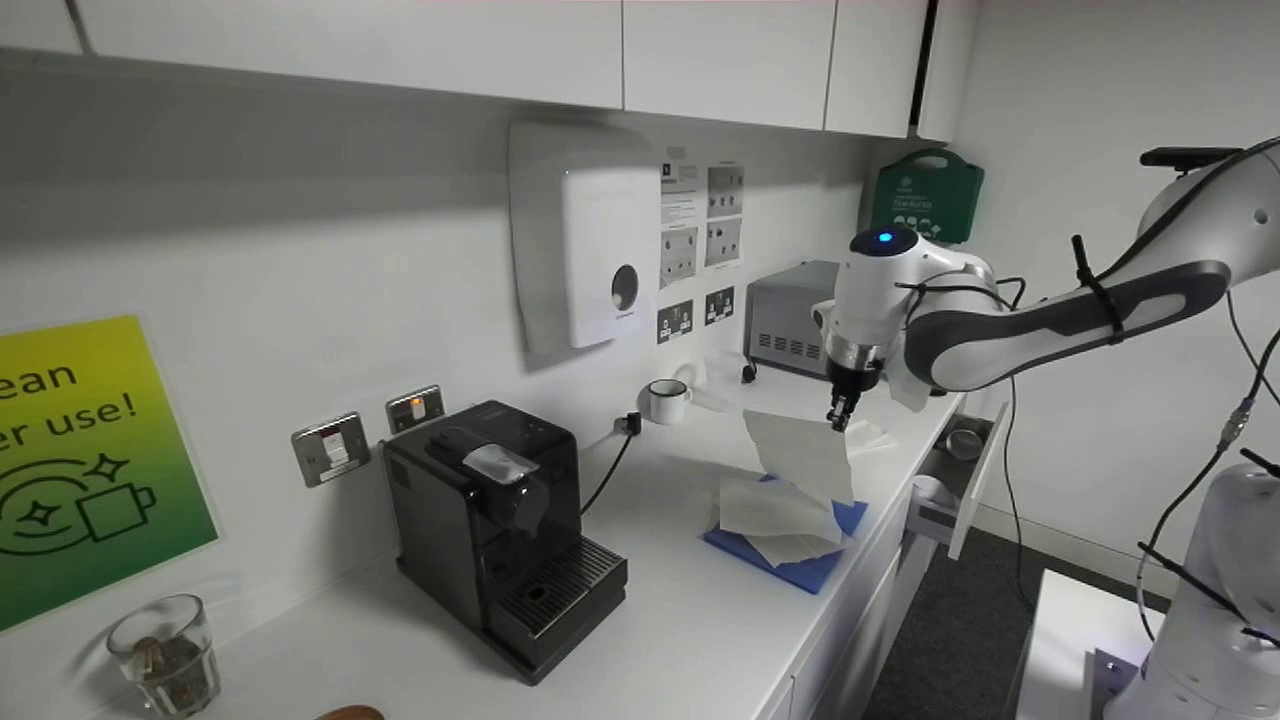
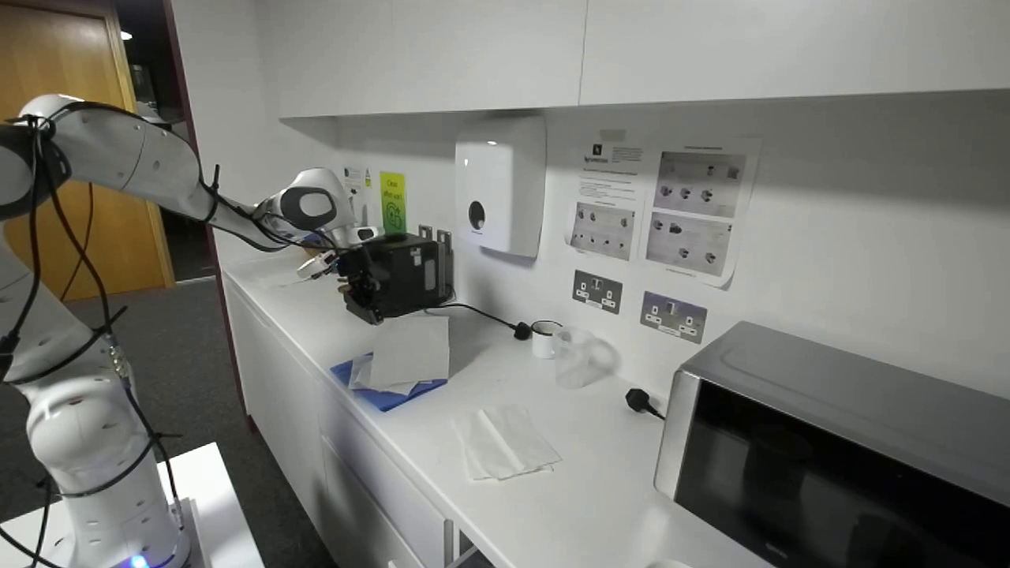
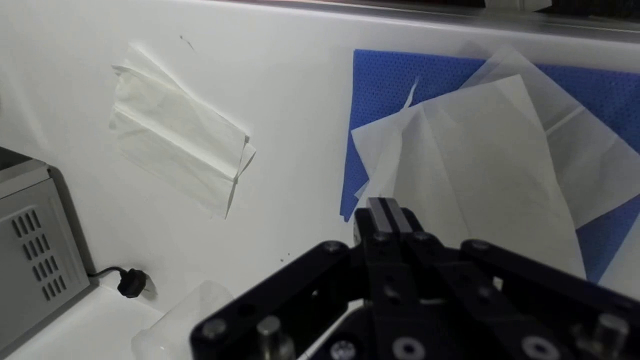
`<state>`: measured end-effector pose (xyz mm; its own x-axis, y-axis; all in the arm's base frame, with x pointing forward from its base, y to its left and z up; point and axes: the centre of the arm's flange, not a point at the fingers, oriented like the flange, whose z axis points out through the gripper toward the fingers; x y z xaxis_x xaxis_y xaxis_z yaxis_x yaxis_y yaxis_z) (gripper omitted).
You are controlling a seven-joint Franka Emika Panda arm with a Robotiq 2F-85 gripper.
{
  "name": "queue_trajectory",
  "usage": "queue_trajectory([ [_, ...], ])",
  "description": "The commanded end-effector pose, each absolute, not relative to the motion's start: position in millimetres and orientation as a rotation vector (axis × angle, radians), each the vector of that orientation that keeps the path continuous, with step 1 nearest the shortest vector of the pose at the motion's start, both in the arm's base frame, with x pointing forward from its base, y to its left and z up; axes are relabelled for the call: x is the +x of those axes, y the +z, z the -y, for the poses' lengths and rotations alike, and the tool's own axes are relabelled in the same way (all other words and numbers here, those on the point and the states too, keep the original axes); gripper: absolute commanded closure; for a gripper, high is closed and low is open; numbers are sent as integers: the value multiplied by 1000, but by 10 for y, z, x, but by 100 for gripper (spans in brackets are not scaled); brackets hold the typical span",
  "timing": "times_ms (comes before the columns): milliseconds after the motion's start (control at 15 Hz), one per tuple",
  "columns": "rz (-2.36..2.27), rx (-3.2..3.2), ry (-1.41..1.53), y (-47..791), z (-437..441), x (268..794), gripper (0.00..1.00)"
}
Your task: Place the white napkins on the blue placemat
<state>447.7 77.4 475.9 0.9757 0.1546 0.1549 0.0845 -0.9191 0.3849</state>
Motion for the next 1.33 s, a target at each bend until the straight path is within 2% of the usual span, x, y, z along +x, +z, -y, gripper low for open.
queue_trajectory([
  [0,-205,2714,231,4822,-877,4455,100],
  [1000,-302,2810,98,4849,-1131,4669,100],
  [1067,-309,2811,89,4860,-1144,4685,75],
  [1133,-313,2810,76,4861,-1151,4700,72],
  [1267,-315,2810,60,4874,-1158,4718,58],
])
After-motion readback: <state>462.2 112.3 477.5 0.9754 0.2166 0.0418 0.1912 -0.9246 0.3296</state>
